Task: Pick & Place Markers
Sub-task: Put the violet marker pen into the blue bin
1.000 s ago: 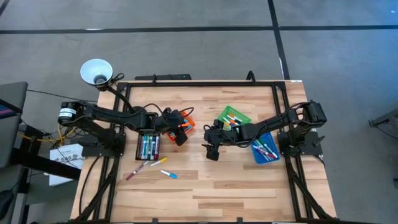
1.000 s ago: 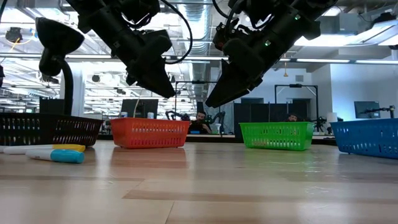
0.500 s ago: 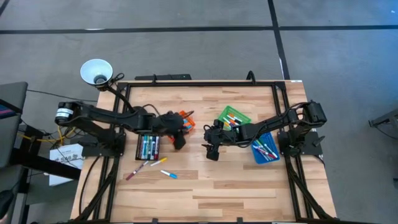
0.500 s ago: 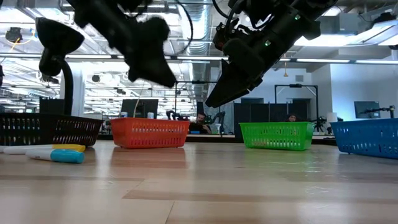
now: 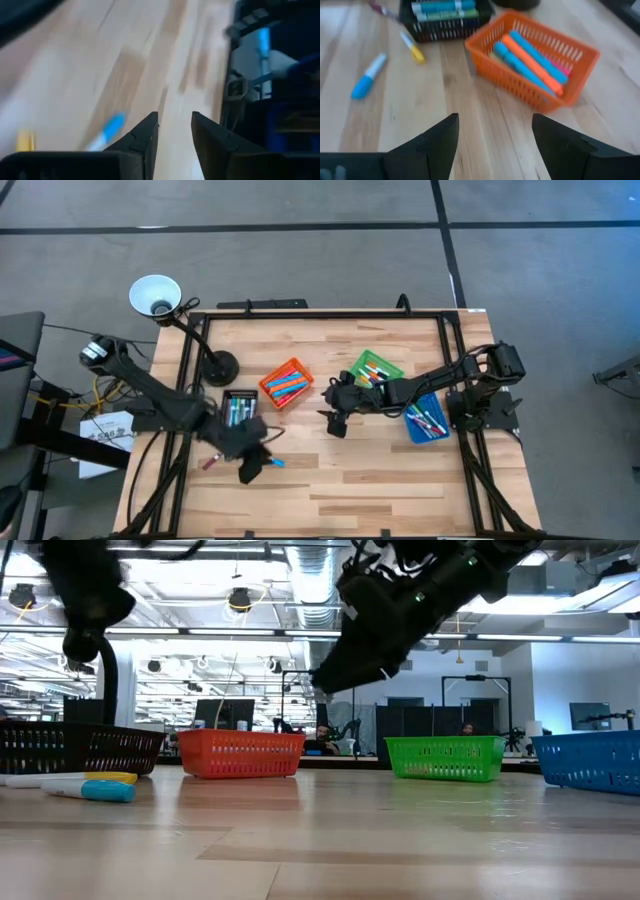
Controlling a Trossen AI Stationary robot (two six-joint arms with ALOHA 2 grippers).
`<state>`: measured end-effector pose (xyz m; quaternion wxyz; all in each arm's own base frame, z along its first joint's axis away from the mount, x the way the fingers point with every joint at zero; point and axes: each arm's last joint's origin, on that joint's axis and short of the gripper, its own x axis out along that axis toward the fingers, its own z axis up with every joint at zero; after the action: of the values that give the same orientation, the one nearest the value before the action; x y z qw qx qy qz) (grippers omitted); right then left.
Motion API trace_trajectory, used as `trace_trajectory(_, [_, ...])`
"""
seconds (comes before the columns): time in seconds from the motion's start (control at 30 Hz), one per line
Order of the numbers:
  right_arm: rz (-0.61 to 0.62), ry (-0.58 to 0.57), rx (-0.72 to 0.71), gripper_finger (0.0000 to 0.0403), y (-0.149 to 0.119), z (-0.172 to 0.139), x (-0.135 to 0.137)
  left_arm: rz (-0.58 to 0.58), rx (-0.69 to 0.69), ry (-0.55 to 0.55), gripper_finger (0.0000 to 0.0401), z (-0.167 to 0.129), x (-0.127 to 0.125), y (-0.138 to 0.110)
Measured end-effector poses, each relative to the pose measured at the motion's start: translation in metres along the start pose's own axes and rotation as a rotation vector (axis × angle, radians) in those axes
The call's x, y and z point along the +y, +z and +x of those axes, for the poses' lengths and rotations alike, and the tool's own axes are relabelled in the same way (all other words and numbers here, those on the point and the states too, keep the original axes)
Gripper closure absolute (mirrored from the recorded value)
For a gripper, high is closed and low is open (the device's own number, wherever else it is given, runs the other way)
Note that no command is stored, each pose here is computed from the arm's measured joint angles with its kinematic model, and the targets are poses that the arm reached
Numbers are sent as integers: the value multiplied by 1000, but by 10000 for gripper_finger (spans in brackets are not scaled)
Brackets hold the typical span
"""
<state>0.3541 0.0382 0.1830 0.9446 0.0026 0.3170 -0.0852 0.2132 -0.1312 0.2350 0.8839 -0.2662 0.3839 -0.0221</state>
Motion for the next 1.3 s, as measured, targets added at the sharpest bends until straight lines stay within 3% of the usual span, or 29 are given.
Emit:
trace_trajectory(0.13, [0,5,-35,159,4,0,0,-177,159,90,288,-1,-6,-34])
trace_trajectory(0.37, [-6,5,-39,159,4,0,1,-289,441,401,288,-13,7,-80])
trace_trajectory(0.8, [11,14,-101,159,10,-1,1,-253,504,655,288,-1,44,-119])
trace_trajectory(1.07, [18,8,-109,159,11,0,-2,-251,505,662,309,9,54,-129])
trace_trajectory(1.2, [18,10,-120,159,13,0,-1,-260,477,611,370,8,52,-127])
trace_trajectory(1.3, [-34,15,-132,159,19,-3,2,-301,416,499,375,12,39,-120])
